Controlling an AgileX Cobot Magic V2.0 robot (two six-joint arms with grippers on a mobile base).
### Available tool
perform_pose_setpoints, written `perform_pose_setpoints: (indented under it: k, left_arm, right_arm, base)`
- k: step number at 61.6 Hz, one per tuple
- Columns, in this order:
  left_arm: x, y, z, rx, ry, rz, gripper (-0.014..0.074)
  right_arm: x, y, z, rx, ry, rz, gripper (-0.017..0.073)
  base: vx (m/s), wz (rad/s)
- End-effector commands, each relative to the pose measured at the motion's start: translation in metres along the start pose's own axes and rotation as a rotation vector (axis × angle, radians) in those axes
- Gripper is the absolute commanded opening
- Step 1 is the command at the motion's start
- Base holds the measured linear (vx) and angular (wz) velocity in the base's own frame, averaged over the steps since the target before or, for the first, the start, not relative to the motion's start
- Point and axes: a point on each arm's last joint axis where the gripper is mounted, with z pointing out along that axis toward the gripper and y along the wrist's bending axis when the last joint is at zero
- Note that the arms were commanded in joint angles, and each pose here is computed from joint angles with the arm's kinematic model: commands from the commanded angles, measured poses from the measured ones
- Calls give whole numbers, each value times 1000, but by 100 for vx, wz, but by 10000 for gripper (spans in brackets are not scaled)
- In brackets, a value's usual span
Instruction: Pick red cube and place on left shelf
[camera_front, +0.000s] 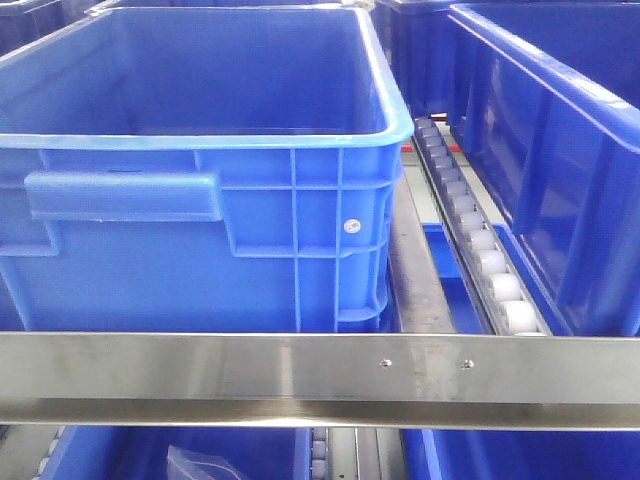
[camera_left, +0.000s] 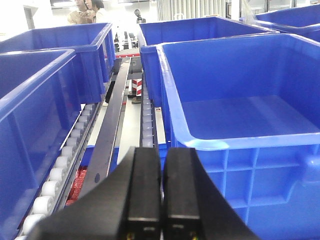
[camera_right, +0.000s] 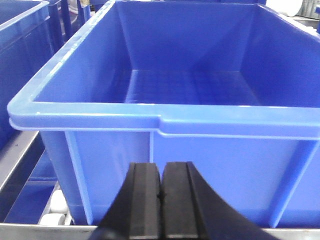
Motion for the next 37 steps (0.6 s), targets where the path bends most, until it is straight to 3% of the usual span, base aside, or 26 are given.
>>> perform_pose_setpoints:
  k: [1,37]
  left_arm:
    - [0,1,1,-11,-53,-10,106]
    - [0,1,1,-11,-53,-10,106]
  right_arm:
    - [-18,1,-3,-6,-139,-11,54]
    - [-17,1,-3,-5,-133,-11,54]
  base:
    - [0,0]
    - [0,0]
